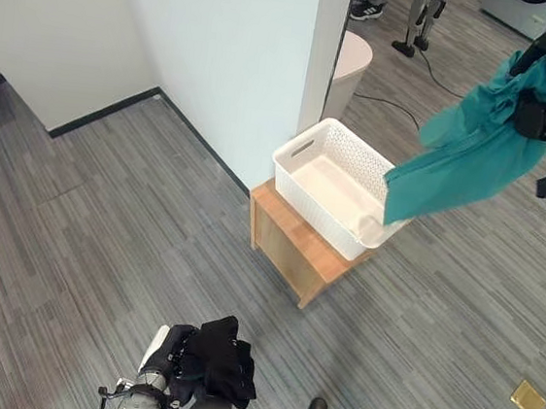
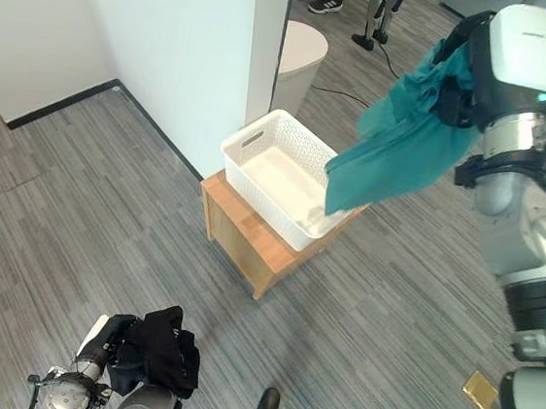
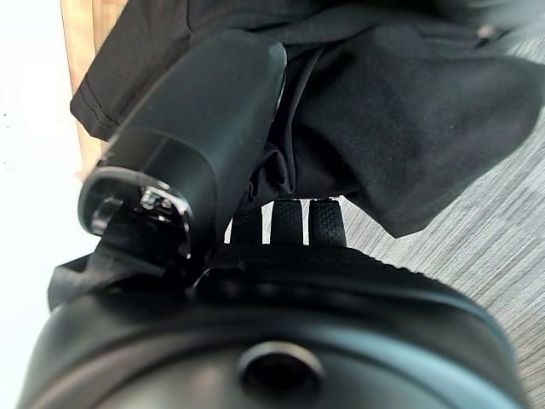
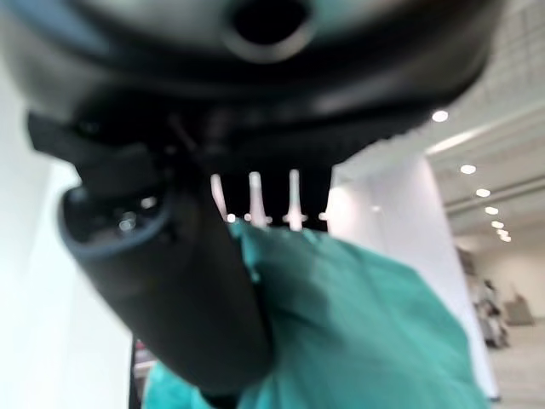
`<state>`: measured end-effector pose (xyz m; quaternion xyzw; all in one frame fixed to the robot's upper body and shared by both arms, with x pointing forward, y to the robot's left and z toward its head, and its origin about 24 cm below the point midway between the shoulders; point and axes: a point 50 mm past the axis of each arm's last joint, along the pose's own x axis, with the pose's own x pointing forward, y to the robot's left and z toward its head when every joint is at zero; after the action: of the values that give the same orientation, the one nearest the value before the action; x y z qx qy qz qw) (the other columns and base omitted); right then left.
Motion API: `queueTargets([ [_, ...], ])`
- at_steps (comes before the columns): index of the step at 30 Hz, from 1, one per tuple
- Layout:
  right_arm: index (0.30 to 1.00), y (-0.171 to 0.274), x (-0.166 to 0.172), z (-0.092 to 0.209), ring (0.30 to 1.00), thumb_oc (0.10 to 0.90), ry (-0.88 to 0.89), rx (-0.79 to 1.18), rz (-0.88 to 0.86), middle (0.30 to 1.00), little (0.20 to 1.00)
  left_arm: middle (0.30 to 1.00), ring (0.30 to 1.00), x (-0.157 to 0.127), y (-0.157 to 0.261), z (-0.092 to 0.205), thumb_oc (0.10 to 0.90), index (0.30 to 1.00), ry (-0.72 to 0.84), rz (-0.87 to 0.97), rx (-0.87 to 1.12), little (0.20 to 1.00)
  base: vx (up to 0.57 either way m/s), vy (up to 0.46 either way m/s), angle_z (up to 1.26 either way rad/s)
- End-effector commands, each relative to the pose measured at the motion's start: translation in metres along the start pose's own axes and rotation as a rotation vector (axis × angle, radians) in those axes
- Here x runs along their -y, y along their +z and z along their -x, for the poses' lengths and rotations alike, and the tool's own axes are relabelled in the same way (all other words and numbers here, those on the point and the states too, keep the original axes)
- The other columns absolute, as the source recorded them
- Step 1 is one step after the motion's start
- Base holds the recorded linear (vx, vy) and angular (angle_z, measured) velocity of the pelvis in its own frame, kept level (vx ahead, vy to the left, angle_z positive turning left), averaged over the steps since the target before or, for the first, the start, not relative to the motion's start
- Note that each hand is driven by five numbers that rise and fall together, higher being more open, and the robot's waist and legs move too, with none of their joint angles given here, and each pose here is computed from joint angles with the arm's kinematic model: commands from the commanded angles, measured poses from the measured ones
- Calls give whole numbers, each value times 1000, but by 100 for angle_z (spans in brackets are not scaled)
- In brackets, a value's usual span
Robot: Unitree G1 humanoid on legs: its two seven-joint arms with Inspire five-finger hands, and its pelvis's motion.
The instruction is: Pick up bed clothes into laundry basket.
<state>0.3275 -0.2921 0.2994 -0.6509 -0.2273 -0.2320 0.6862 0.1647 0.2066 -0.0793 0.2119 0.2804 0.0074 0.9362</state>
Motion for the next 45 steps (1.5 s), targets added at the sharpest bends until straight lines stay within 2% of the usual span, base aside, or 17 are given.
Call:
queueTargets([
  [1, 300, 9, 57, -25, 300, 400, -253, 23, 28, 300, 300, 300, 300, -14, 32, -7, 400, 300, 38, -9, 186, 300, -84, 14, 15],
  [11, 300, 6, 62, -37, 300, 400, -279, -21, 22, 300, 300, 300, 300, -17, 34, -11, 400, 300, 52, -17, 189, 300, -30, 10, 1],
  [12, 300, 27, 58, -40, 300, 400, -309, 40, -61, 300, 300, 300, 300, -18, 34, -15, 400, 300, 77, 17, 173, 300, -32, 55, -2],
  [13, 300, 33, 57, -39, 300, 400, -313, 59, -73, 300, 300, 300, 300, -18, 36, -17, 400, 300, 81, 24, 177, 300, -31, 55, -11],
  [18, 300, 39, 52, -38, 300, 400, -312, 80, -77, 300, 300, 300, 300, -16, 39, -18, 400, 300, 68, 22, 193, 300, 10, -9, -8],
  [29, 300, 26, 56, -58, 300, 400, -320, -22, -16, 300, 300, 300, 300, -18, 40, -26, 400, 300, 84, 18, 180, 300, -17, -11, 13],
  [36, 300, 21, 46, -60, 300, 400, -276, -58, -13, 300, 300, 300, 300, -19, 47, -31, 400, 300, 109, 40, 192, 300, -57, 0, 7],
  [37, 596, 23, 44, -60, 596, 598, -274, -55, -30, 596, 596, 300, 300, -19, 48, -32, 400, 300, 109, 44, 195, 300, -40, 3, -3],
  [45, 596, 23, 44, -60, 596, 598, -274, -55, -30, 596, 596, 300, 300, -19, 48, -32, 400, 300, 109, 44, 195, 300, 0, 0, 0],
])
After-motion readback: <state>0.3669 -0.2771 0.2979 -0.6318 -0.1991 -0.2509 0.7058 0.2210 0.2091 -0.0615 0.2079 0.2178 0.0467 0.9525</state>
